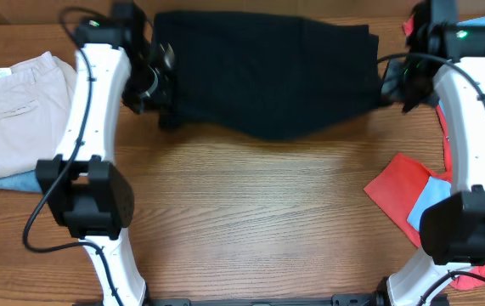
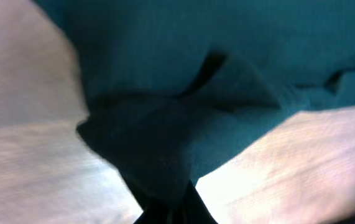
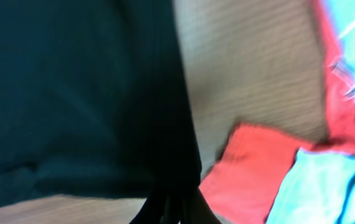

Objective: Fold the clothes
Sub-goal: 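Lay the black garment flat and pull both grippers toward the front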

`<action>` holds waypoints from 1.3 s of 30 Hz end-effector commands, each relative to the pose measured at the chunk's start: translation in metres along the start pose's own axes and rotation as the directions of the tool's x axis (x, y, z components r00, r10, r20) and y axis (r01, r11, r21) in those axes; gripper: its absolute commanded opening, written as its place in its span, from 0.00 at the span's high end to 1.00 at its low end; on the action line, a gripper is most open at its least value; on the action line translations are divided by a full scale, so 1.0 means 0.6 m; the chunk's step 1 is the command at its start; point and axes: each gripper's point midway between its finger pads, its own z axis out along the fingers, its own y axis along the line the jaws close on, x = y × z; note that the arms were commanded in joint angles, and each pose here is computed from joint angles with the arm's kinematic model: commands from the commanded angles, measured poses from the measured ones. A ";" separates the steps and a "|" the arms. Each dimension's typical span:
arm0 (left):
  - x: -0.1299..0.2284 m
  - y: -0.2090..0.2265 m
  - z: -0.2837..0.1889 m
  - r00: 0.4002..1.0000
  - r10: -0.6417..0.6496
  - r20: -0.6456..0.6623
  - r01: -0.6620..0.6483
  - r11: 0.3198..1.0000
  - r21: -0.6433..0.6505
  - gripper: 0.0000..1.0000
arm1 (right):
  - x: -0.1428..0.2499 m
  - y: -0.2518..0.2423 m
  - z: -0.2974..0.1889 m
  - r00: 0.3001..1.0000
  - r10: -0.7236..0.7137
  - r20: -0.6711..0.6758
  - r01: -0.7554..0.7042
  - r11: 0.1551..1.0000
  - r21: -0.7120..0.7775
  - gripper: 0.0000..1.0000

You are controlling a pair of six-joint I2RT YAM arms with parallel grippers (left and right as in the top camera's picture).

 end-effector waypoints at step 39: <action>0.366 0.104 -0.032 0.823 -0.443 0.354 0.544 0.794 -0.270 0.96 | 0.260 -0.079 0.031 0.976 0.136 -0.172 -0.127 0.990 0.063 0.96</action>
